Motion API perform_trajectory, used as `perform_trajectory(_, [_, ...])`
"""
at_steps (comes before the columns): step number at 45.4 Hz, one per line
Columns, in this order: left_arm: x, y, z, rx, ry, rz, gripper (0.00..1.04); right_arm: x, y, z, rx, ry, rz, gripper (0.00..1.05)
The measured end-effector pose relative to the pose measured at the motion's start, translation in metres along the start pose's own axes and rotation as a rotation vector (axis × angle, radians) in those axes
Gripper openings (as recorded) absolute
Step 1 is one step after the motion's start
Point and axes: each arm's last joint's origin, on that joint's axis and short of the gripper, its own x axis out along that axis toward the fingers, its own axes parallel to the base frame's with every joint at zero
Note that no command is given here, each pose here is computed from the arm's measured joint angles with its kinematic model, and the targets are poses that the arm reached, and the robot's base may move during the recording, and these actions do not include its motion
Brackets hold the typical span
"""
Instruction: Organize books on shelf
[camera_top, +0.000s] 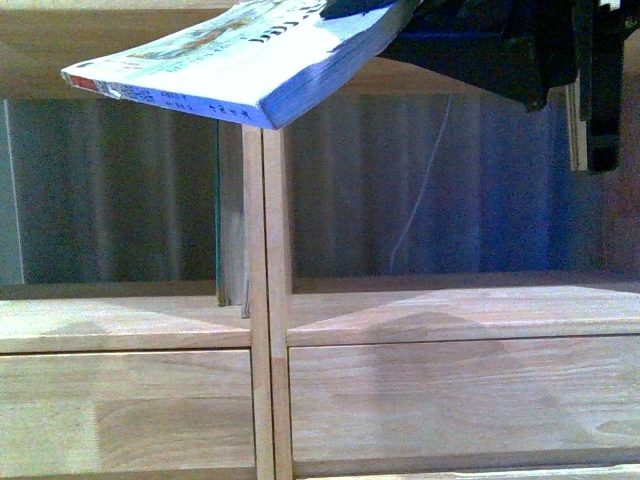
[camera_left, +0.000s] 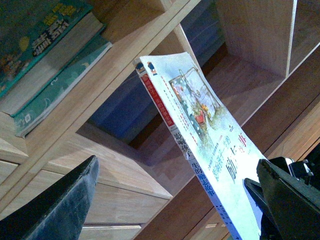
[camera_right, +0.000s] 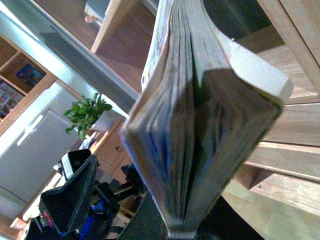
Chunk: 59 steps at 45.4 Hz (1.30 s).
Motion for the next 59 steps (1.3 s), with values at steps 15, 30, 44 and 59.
perform_trajectory(15, [0.015,-0.005,0.002,-0.028,-0.038,-0.047,0.97,0.0,0.009,-0.014,0.007,0.044,0.046,0.07])
perform_trajectory(30, [0.023,-0.011,-0.002,-0.059,-0.045,-0.074,0.97,-0.009,0.021,-0.027,0.029,0.072,0.095,0.07])
perform_trajectory(44, [0.025,-0.013,-0.006,-0.074,-0.048,-0.074,0.87,-0.015,0.035,-0.03,0.037,0.077,0.143,0.07])
perform_trajectory(59, [0.026,-0.016,-0.007,-0.078,-0.053,-0.079,0.38,-0.015,0.032,-0.034,0.046,0.079,0.122,0.07])
